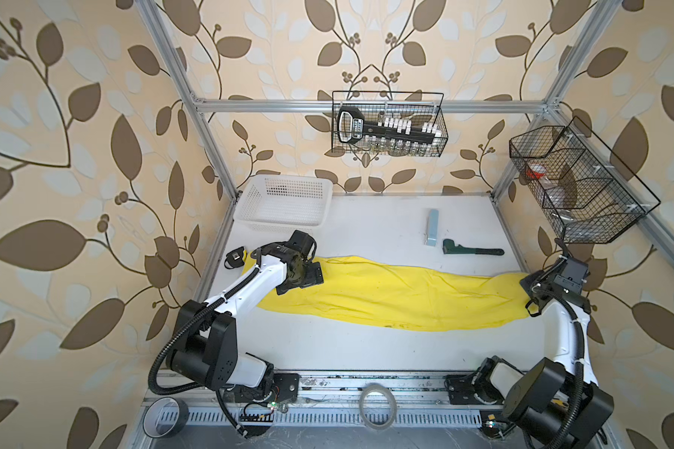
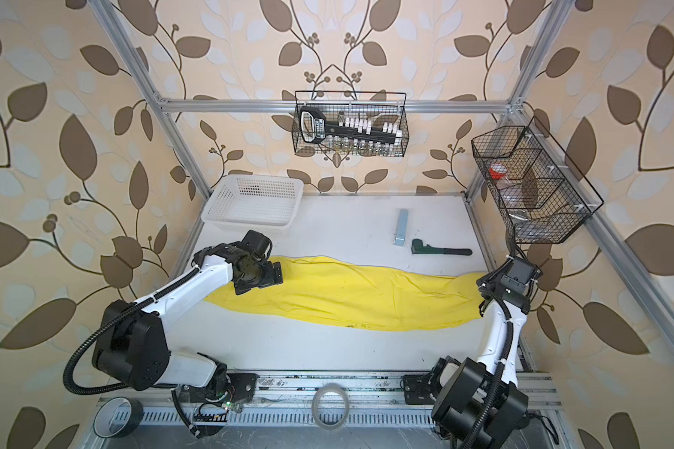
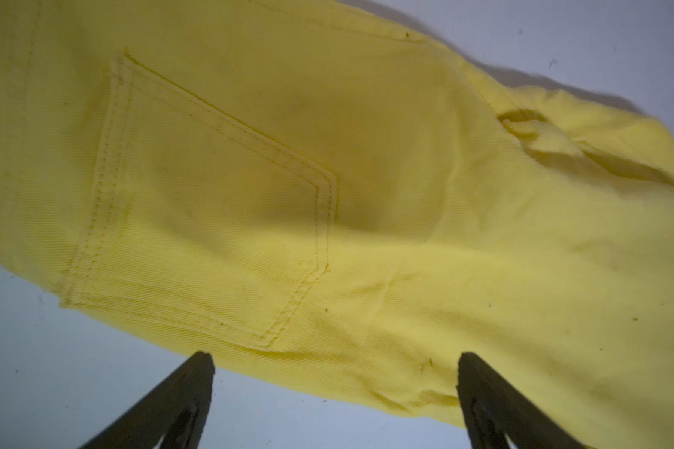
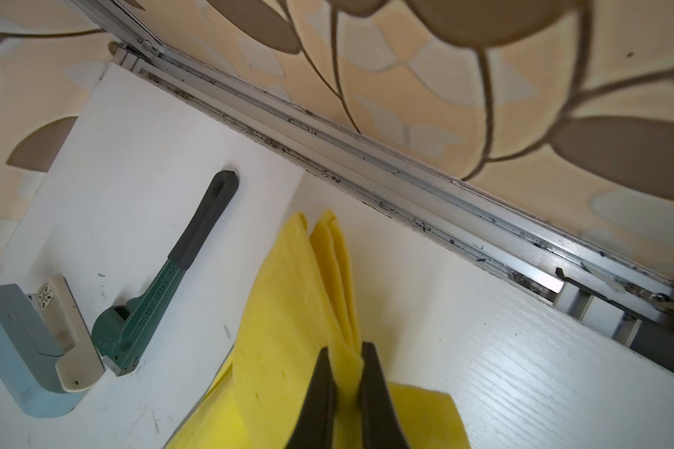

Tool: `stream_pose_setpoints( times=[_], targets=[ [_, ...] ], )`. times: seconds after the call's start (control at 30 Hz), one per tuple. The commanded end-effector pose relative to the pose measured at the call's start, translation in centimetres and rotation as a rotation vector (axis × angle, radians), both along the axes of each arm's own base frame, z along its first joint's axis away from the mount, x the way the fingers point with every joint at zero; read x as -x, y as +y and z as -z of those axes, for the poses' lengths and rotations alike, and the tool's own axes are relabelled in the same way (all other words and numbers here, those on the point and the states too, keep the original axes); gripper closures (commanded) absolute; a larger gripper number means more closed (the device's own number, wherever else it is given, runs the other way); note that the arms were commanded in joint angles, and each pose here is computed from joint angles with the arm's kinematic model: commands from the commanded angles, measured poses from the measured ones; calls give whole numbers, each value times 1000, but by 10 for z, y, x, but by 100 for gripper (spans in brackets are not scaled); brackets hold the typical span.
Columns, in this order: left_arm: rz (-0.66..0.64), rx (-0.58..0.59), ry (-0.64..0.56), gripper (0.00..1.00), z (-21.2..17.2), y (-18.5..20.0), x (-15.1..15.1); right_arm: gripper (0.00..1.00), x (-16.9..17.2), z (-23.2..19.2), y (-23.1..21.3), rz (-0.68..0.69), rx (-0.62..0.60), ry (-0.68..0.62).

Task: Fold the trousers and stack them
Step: 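Grasp the folded hem corner with the right gripper while the left holds the middle, then lift the hem with the right gripper and carry it over toward the left gripper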

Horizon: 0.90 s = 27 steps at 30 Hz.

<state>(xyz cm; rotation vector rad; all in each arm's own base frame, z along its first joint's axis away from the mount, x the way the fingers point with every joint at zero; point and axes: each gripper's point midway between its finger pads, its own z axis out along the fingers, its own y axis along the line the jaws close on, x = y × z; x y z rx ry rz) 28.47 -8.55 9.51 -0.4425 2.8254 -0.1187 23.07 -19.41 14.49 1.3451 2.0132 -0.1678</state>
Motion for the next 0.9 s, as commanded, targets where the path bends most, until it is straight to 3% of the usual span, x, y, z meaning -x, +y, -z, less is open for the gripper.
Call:
stream_pose_setpoints(
  times=[0.0, 0.3, 0.47, 0.87],
  targets=[
    [-2, -19, -33, 1, -16, 10, -1, 100, -16, -54, -1, -11, 85, -168],
    [-8, -30, -38, 1, -21, 17, 0, 100, -35, -97, 93, -249, 84, -243],
    [-23, -41, -54, 1, -28, 24, -1, 100, -46, -97, 169, -374, -17, -302],
    [-10, -20, -105, 1, -49, 27, -4, 96, -59, -86, 342, -463, -210, -418]
  ],
)
